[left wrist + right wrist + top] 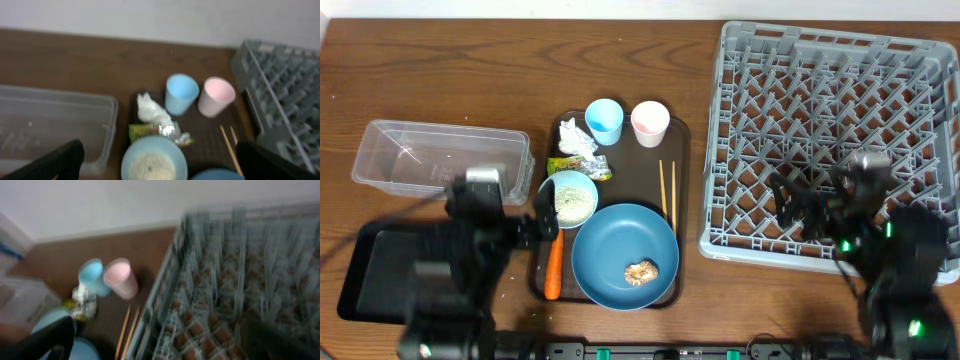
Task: Sort waste into correct bins and load items into the dishwasher rack
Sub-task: 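Reach the left gripper to the light-blue cup and grasp it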
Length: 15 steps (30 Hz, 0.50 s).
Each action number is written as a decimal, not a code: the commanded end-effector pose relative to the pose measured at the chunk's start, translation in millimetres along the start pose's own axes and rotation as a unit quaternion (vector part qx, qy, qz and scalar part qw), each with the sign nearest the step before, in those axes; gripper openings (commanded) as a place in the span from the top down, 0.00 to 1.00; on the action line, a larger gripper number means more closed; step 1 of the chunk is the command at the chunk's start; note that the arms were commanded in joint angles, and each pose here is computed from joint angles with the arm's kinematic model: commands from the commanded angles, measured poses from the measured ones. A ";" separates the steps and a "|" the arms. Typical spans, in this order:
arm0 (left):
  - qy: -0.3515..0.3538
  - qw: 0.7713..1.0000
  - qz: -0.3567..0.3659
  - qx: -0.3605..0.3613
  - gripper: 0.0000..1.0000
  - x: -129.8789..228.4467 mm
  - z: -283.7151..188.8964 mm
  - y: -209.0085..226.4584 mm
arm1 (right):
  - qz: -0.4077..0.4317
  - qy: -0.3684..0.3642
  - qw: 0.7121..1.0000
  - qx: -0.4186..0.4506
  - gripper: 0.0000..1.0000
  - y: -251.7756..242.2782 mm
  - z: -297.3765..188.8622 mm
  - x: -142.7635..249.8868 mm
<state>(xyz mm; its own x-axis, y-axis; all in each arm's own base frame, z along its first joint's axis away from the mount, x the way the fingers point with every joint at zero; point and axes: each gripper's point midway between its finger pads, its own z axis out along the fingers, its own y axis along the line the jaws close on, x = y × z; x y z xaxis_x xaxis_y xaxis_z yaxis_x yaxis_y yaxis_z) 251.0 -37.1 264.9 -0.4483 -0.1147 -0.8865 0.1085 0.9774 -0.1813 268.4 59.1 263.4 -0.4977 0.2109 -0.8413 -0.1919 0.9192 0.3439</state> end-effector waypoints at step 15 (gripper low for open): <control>0.268 0.956 -0.120 0.014 0.02 18.5 92.7 -12.2 | 0.024 0.200 0.979 0.022 0.01 -19.8 65.7 -12.0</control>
<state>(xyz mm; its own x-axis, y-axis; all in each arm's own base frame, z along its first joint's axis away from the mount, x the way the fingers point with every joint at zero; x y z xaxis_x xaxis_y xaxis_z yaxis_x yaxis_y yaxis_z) 310.9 -59.5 212.8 -0.8465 -0.1567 -0.5089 0.0058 0.9529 -0.3031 330.2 64.4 234.1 -0.8065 0.1188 -0.5791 -0.1175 0.9278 0.3540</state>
